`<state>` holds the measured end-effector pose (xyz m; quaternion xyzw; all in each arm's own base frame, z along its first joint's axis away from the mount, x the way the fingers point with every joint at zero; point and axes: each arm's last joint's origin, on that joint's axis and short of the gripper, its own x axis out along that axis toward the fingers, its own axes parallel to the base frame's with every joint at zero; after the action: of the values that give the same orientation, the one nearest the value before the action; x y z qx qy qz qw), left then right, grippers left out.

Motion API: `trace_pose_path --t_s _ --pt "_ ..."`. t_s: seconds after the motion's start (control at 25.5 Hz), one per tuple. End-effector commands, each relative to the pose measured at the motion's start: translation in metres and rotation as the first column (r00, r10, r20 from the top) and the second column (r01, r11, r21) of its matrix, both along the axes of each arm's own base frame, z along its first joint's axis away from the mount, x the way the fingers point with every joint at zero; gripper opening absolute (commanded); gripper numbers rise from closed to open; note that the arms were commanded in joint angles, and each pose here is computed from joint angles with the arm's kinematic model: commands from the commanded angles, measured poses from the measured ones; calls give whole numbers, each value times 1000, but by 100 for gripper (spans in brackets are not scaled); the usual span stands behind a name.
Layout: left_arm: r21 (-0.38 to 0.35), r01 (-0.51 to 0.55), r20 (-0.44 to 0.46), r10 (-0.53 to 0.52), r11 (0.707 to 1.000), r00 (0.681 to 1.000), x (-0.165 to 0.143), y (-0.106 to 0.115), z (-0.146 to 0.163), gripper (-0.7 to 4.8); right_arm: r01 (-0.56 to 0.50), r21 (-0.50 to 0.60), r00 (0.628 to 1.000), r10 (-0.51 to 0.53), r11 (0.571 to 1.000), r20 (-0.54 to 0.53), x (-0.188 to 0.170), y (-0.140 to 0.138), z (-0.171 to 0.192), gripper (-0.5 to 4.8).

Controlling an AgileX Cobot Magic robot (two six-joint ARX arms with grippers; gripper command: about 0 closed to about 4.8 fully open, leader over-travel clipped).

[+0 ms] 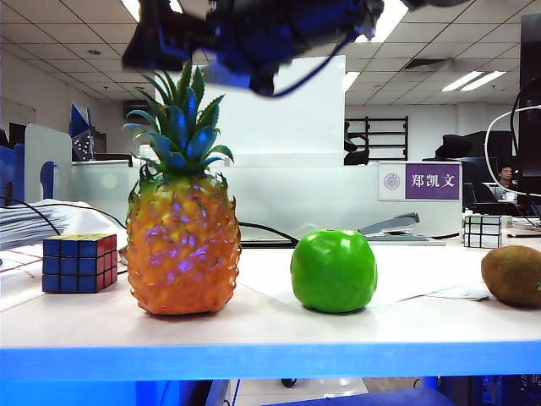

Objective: Arrange all the fruits from large to small from left to right in a row.

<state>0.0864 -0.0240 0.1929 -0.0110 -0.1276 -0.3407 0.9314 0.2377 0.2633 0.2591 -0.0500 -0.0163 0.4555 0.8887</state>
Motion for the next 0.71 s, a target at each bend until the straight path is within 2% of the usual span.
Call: trace_pose_path --t_s 0.04,0.12,0.24,0.27,0.31,0.35,0.43,0.51,0.59,0.71 --pt "-6 7 14 -7 1000 1000 -1 0 2 -6 58 148 990 -76 987 121 -7 -14 41 479" --pt "-25 13 39 -12 1000 999 -2 0 6 -6 78 221 978 -117 972 173 -17 -31 69 479" --pt "-41 7 121 -2 999 993 -5 1 14 -6 142 304 952 -214 942 220 -43 -64 111 466" --pt "-62 -34 125 41 997 991 -5 2 15 -6 202 299 933 -276 933 229 -54 -78 124 310" --pt "-89 -85 103 94 992 990 -3 3 14 -6 283 269 909 -347 921 232 -67 -94 133 116" --pt "-105 -105 83 114 989 990 -2 4 13 -6 368 217 885 -412 904 218 -79 -110 138 -18" --pt "-115 -104 45 109 988 993 -1 4 10 -6 524 101 839 -533 846 111 -108 -145 138 -2" --pt "-129 -101 -7 101 986 995 0 3 7 -6 538 53 843 -537 841 -39 -138 -176 131 -2" --pt "-133 -99 -42 94 986 995 1 3 5 -6 543 53 832 -529 838 -165 -166 -206 122 -2" --pt "-155 -92 -76 81 984 994 1 3 4 -6 552 72 818 -522 831 -242 -203 -244 109 -2"
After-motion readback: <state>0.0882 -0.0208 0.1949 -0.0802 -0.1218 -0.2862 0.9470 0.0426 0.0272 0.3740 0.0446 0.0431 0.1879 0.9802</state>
